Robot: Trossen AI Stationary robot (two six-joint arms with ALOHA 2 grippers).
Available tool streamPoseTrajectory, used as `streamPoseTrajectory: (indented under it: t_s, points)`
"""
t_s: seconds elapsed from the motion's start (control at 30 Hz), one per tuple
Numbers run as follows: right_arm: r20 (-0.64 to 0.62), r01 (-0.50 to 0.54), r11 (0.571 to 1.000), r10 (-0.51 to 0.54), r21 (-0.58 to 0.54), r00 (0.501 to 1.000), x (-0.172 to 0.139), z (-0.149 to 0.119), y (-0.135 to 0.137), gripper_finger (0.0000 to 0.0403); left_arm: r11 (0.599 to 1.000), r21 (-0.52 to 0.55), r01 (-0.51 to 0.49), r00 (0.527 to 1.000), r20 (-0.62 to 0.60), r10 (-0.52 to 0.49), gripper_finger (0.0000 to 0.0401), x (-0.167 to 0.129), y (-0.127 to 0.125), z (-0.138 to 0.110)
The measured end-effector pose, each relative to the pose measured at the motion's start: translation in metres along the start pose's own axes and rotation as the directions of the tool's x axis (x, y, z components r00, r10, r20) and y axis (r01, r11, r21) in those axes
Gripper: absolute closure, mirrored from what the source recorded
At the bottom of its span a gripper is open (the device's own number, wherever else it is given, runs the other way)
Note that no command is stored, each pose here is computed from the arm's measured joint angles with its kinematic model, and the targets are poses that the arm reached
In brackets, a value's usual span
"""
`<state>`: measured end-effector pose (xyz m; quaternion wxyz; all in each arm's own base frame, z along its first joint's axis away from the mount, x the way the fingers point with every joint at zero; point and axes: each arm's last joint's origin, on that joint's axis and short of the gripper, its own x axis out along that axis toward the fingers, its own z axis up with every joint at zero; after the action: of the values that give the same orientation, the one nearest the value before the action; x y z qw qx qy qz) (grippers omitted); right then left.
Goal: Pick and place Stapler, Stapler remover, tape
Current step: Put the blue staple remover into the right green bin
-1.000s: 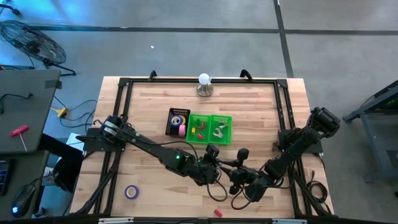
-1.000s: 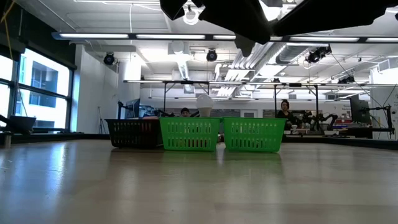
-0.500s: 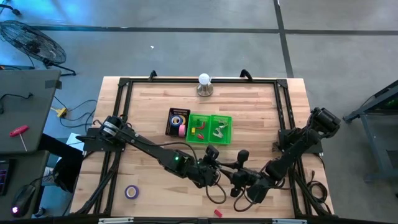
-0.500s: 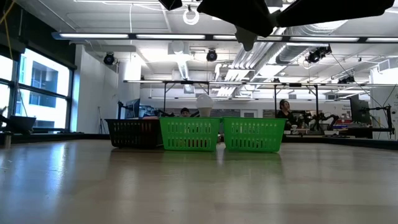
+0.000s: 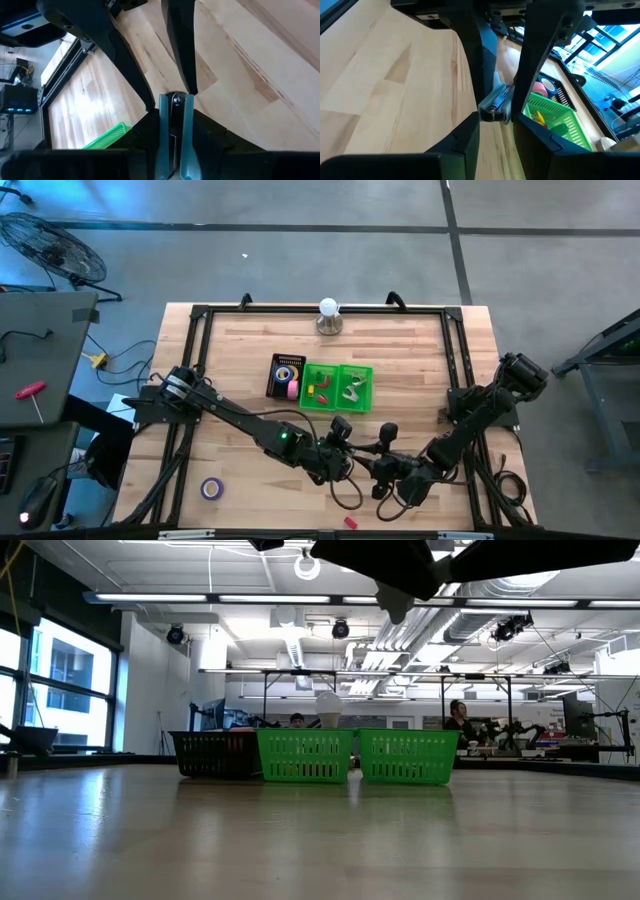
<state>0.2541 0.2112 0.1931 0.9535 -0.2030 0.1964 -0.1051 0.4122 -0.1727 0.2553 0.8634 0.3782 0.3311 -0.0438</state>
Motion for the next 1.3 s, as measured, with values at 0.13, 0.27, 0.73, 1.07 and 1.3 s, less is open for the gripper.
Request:
streamPoseTrajectory:
  t_s: [0.13, 0.27, 0.73, 1.07, 1.3]
  points:
    - [0.0, -0.002, 1.0, 0.002, 0.001, 1.0, 0.0, 0.0, 0.0001, 0.0295, 1.0, 0.0, 0.0, 1.0, -0.001, 0.0, 0.0315, 0.0001, -0.0001, -0.0001]
    - [0.001, -0.003, 1.0, 0.003, 0.002, 1.0, -0.0001, 0.0001, 0.0001, 0.0294, 1.0, 0.0, 0.0, 1.0, -0.001, 0.0, 0.0315, 0.0005, -0.0002, -0.0002]
    - [0.015, -0.035, 0.999, 0.036, -0.016, 0.999, -0.0047, 0.0031, 0.0034, 0.0294, 1.0, 0.004, -0.028, 0.999, -0.033, 0.028, 0.0315, 0.0025, -0.0001, -0.003]
    - [-0.002, 0.03, 0.999, -0.03, -0.044, 1.0, -0.0045, -0.0007, 0.0015, 0.0294, 1.0, 0.005, -0.025, 0.999, -0.04, 0.025, 0.0315, 0.0023, -0.0005, -0.0036]
    - [-0.024, 0.03, 0.999, -0.032, -0.044, 0.999, -0.0043, -0.0046, 0.0012, 0.0294, 1.0, 0.005, -0.025, 0.999, -0.039, 0.025, 0.0315, 0.0017, -0.0003, -0.0034]
